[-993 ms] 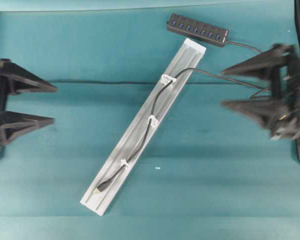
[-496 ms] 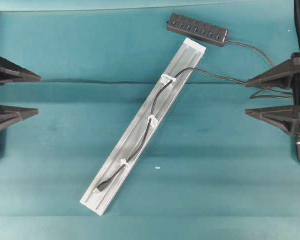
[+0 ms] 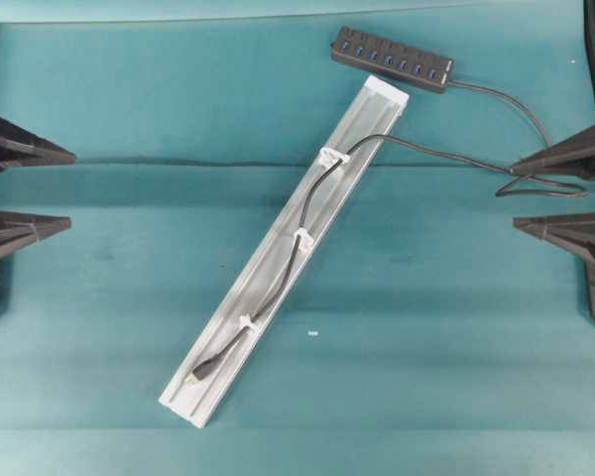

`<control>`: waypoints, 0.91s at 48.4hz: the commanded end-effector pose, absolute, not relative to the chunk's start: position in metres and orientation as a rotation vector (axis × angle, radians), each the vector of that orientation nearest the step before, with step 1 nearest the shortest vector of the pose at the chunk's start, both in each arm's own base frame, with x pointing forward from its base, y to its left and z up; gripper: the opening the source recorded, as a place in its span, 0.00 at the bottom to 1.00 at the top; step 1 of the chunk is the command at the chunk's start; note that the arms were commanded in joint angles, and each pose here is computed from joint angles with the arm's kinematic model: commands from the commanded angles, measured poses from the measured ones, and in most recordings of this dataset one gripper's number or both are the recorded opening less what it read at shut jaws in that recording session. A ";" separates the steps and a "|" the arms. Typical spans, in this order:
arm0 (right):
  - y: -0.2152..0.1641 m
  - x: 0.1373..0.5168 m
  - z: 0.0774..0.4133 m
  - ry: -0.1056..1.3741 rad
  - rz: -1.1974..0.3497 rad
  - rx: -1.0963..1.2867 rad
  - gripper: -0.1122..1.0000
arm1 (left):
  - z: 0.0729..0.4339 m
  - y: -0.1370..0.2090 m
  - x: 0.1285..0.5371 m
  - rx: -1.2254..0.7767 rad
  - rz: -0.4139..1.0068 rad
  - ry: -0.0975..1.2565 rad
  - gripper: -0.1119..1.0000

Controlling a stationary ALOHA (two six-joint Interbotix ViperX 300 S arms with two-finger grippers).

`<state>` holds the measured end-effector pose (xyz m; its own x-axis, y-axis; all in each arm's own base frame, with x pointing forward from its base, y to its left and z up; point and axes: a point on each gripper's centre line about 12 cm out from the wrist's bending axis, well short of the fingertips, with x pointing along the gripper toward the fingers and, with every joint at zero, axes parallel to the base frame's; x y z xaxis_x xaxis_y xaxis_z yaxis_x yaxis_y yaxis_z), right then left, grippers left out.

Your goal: Pass the USB cable through three rings with both arms.

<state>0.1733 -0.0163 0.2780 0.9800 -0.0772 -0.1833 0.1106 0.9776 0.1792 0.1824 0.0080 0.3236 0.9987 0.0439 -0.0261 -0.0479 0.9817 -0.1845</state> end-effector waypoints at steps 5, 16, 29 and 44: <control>-0.018 0.173 0.278 0.163 -0.104 0.197 0.86 | 0.328 0.009 0.184 -0.177 0.048 0.011 0.92; -0.019 0.174 0.281 0.134 -0.110 0.195 0.86 | 0.325 0.009 0.184 -0.175 0.049 0.019 0.92; -0.019 0.172 0.287 0.095 -0.114 0.191 0.86 | 0.329 0.008 0.181 -0.173 0.046 -0.007 0.92; -0.020 0.172 0.287 0.092 -0.116 0.192 0.86 | 0.332 0.008 0.180 -0.172 0.042 -0.045 0.92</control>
